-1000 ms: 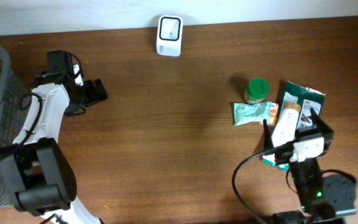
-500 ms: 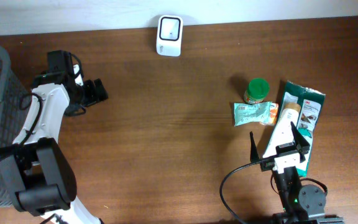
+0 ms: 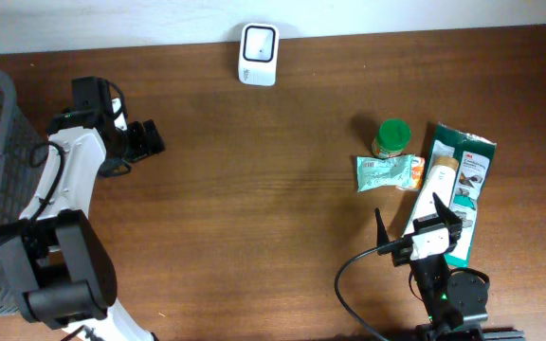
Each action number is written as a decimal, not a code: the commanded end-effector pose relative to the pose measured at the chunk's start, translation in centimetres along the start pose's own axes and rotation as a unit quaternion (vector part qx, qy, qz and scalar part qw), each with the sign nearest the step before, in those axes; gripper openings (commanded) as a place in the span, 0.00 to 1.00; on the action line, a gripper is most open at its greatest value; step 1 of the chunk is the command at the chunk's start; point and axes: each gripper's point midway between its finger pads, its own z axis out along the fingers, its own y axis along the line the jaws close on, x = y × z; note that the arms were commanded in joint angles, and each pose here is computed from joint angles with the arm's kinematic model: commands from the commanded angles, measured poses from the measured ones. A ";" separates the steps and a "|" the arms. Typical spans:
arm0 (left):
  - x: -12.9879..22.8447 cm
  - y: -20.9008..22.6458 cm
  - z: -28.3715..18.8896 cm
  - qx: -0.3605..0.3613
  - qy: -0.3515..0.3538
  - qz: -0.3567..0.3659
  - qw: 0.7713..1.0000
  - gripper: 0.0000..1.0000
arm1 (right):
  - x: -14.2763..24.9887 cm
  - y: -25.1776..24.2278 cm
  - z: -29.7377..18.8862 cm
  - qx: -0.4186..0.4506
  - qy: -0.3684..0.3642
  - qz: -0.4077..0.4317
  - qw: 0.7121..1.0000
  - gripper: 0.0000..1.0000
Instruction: Scan the item barcode
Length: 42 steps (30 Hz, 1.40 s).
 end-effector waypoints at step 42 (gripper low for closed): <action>6.9 -5.8 -22.8 0.130 -0.516 0.138 0.835 0.99 | 0.1 0.4 0.0 -0.010 -0.002 0.006 1.000 0.98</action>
